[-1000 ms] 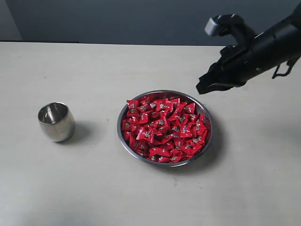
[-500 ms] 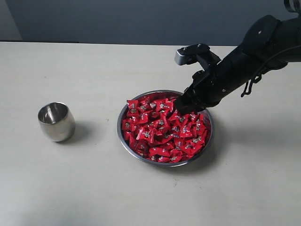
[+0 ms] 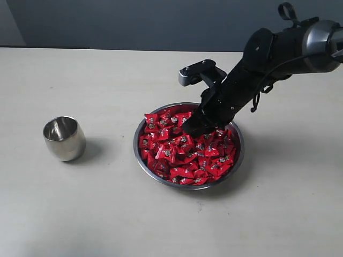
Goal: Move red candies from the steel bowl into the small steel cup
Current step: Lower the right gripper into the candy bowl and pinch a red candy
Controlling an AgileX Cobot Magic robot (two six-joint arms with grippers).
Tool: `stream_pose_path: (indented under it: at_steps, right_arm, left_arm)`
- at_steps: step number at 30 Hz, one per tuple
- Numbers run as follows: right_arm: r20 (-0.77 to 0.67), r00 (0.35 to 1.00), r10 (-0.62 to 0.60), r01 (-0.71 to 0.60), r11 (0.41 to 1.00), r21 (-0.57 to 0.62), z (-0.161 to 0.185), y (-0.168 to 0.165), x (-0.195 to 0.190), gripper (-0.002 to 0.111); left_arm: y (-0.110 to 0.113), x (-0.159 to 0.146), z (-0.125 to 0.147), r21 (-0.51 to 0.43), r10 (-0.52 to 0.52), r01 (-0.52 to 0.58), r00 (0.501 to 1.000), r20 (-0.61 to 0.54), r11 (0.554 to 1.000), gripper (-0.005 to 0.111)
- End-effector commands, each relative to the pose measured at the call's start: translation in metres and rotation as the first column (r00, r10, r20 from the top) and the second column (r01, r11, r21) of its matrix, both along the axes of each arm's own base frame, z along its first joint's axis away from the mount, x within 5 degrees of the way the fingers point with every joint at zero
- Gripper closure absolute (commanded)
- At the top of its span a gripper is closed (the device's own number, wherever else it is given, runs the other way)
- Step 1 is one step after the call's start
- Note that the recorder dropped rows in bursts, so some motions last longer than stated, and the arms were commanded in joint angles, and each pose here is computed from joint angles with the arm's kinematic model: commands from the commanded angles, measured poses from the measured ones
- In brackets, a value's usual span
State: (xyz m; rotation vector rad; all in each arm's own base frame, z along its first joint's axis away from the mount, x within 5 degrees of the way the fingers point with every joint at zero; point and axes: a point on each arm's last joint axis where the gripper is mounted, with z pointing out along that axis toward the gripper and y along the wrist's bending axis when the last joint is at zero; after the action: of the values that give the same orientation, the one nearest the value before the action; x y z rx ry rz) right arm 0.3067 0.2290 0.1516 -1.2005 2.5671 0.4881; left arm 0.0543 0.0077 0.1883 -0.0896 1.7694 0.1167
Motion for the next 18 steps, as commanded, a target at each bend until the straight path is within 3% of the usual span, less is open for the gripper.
stream_pose_path:
  at_steps: [1,14,18]
  right_arm:
    - [0.038,0.998,0.04,-0.037,0.997,-0.065,0.0005,0.0039,0.003,0.075]
    - [0.058,0.996,0.073,-0.066,0.992,-0.112,0.0031,0.0087,0.0052,0.074]
    - [0.057,0.996,0.068,-0.061,0.992,-0.108,0.0032,0.0104,0.0042,0.068]
  left_arm:
    - [-0.0001,-0.0002,-0.0009,-0.003,0.001,-0.001,1.0,0.003,1.0,0.106]
    - [-0.0001,-0.0002,-0.0009,-0.003,0.001,-0.001,1.0,0.003,1.0,0.106]
    - [-0.0001,-0.0002,-0.0009,-0.003,0.001,-0.001,1.0,0.003,1.0,0.106]
